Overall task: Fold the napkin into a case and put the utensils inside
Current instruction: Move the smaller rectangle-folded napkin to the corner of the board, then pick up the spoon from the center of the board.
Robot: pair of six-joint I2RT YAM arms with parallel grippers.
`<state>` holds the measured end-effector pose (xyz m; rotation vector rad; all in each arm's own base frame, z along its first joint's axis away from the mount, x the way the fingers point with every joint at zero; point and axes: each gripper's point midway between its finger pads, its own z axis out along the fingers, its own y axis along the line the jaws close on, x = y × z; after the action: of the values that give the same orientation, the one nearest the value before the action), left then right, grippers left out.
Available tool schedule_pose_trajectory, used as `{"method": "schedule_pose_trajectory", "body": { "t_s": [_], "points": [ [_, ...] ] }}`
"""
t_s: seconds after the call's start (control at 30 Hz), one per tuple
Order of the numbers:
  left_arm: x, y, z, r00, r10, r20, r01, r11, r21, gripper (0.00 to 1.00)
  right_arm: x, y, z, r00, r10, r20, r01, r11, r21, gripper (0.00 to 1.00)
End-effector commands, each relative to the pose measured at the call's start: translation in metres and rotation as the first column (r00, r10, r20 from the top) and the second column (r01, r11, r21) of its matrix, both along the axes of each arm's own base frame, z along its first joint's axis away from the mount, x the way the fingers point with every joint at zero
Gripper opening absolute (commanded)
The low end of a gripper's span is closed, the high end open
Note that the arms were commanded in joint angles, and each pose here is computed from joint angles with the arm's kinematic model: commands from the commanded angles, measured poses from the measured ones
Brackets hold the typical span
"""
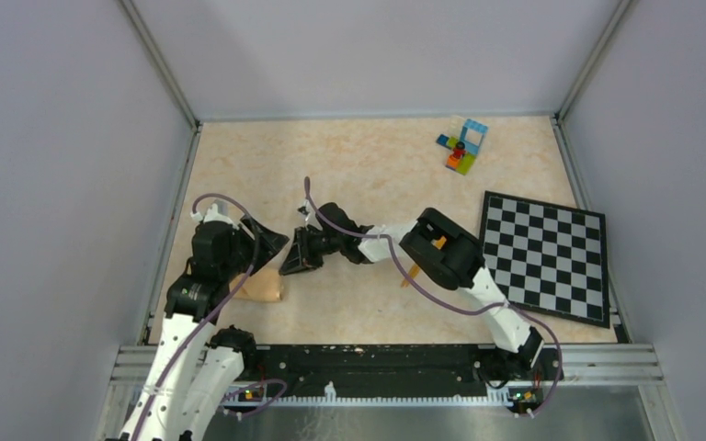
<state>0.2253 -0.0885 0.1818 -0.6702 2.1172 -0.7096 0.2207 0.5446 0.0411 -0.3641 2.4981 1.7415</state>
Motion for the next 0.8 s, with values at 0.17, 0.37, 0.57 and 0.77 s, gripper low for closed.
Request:
{"method": "schedule_pose_trajectory", "body": {
  "t_s": [0.17, 0.37, 0.57, 0.77],
  "points": [
    [0.002, 0.000, 0.033, 0.994, -0.045, 0.101, 0.042, 0.998, 0.036, 0.81, 0.016, -0.016, 0.038, 0.985, 0.024, 0.172, -0.011, 0.997, -0.076, 0.40],
    [0.007, -0.007, 0.066, 0.954, -0.148, 0.261, 0.124, 0.987, 0.106, 0.99, 0.034, -0.142, 0.054, 0.896, 0.095, 0.433, 0.134, 0.873, -0.469, 0.61],
    [0.006, -0.054, 0.057, 0.850, -0.432, 0.301, 0.430, 0.900, 0.077, 0.96, 0.047, -0.307, 0.040, 0.898, -0.205, 0.388, 0.422, 0.646, -0.636, 0.61],
    [-0.010, -0.092, 0.024, 0.766, -0.608, 0.207, 0.632, 0.772, -0.070, 0.85, 0.052, -0.379, 0.021, 0.819, -0.440, 0.369, 0.559, 0.464, -0.687, 0.50]
  ]
}}
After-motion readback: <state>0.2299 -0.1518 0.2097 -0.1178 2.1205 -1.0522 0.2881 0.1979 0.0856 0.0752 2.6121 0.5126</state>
